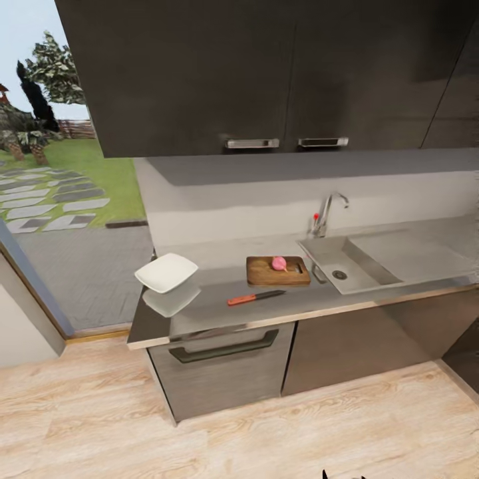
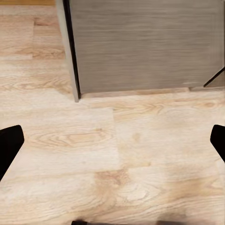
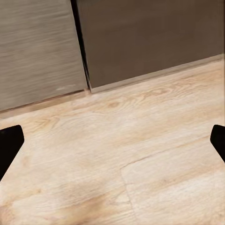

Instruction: In the kitchen, take the Vidalia onion out of the sink, dice it on the chopping board with the paring knife, put the diced onion into the bowl on the countertop, then place both the paring knife and the chopping board into the sink.

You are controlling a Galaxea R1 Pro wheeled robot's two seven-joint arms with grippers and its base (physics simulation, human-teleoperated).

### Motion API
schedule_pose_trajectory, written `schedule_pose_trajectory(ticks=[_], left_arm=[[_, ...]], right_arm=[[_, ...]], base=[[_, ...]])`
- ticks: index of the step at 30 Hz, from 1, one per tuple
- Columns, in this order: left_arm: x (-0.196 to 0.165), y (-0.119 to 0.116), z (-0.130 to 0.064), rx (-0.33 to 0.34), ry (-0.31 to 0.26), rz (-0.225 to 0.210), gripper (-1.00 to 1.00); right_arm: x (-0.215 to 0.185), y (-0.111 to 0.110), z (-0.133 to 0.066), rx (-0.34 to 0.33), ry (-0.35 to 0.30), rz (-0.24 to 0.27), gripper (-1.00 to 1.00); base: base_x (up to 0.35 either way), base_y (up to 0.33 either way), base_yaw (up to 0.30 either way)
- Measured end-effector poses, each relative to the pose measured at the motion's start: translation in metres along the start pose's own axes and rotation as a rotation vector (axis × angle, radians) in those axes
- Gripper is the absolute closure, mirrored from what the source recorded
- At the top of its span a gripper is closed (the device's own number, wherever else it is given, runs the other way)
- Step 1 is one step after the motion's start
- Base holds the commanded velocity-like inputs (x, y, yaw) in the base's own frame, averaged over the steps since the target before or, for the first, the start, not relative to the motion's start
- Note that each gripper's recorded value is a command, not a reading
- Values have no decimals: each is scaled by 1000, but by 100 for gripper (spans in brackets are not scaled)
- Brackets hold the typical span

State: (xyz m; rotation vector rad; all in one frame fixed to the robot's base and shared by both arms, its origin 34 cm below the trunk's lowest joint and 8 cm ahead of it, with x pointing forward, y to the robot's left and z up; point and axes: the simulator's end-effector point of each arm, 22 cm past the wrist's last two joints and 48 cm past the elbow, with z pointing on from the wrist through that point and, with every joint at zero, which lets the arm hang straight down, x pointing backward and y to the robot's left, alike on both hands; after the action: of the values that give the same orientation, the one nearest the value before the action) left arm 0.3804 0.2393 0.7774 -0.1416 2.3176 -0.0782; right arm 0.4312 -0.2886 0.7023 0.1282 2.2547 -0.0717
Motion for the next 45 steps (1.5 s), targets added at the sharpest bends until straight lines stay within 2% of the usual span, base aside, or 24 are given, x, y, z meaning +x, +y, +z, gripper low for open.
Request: schedule_pose_trajectory(ticks=[22, 35, 45], left_arm=[[-10, -2, -1, 6, -30, 1, -100], [-11, -2, -1, 7, -31, 1, -100], [-11, -2, -1, 7, -33, 1, -100]], right_arm=[[-12, 1, 1, -3, -27, 3, -100], [-14, 1, 1, -3, -30, 3, -100], [-14, 3, 1, -9, -31, 0, -100]], base=[[0, 59, -106], [0, 280, -244], [0, 57, -131]])
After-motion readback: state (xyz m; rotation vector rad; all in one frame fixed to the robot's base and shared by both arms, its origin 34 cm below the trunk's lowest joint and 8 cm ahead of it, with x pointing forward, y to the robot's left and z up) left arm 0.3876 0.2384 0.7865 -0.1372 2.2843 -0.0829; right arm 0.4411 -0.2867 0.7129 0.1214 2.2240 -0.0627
